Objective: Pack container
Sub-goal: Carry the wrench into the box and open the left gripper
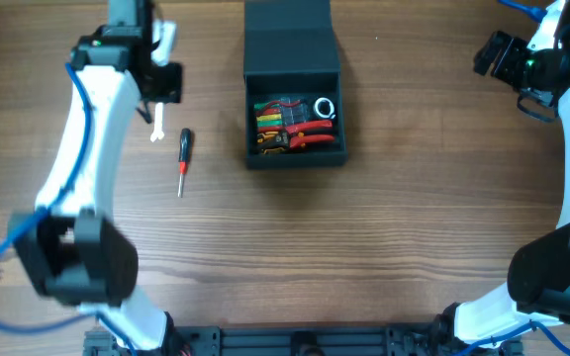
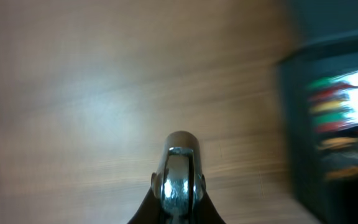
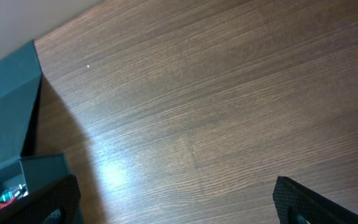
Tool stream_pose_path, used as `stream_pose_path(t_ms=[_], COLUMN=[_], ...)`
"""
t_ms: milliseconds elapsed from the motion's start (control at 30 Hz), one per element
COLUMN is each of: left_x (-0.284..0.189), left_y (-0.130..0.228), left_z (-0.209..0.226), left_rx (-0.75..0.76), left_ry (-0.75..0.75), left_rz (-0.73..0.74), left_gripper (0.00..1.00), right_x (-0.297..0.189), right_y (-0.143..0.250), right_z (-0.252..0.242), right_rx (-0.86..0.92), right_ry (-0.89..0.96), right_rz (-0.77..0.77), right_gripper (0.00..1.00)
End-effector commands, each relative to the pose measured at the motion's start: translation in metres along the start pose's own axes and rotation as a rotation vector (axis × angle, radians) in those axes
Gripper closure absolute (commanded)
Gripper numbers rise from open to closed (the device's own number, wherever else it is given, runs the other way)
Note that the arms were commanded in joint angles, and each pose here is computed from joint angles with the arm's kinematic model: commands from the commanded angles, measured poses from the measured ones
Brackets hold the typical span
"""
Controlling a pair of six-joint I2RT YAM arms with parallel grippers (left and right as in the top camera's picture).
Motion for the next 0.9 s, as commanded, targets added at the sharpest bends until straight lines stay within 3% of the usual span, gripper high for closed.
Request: stream_pose_path(t_ms=[0, 100, 400, 700, 867], left_x=[-0.046, -0.045, 0.031, 0.083, 0.084], left_y=[-0.031, -0.044, -0.032, -0.048, -0.07], left_z=[-0.053, -0.117, -0.218, -0.236, -0.227], left_rx=[0.255, 0.608, 1.368, 1.637, 1.622], left_ry=[0.017, 0.067, 0.226, 0.172, 0.079], left_rz=[-0.171, -0.206, -0.13, -0.213, -0.299], left_gripper=[0.96, 0.96, 0.96, 0.96, 0.96], right_x=[0.005, 0.005, 0.005, 0.005, 0.005], right_y=[-0.003, -0.004, -0.004, 0.0, 0.002], right_z=[-0.003, -0.002, -0.002, -0.004, -0.005], right_rx=[0.015, 0.013, 0.014, 0.017, 0.019], right_ry=[0.014, 0.011, 0.011, 0.022, 0.028], right_rz=[-0.009, -0.015, -0.014, 0.009, 0.019], right_gripper=[0.0, 0.0, 0.0, 0.0, 0.0])
Point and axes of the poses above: each gripper's point midway between its finger pads, its own x axis out along the fingers, its own z axis along the line the jaws close on, y = z × x, the point moved 6 cm from there along -x, back along the fingers, and after that the axes turned 15 degrees about x, right-handed, at the moved point
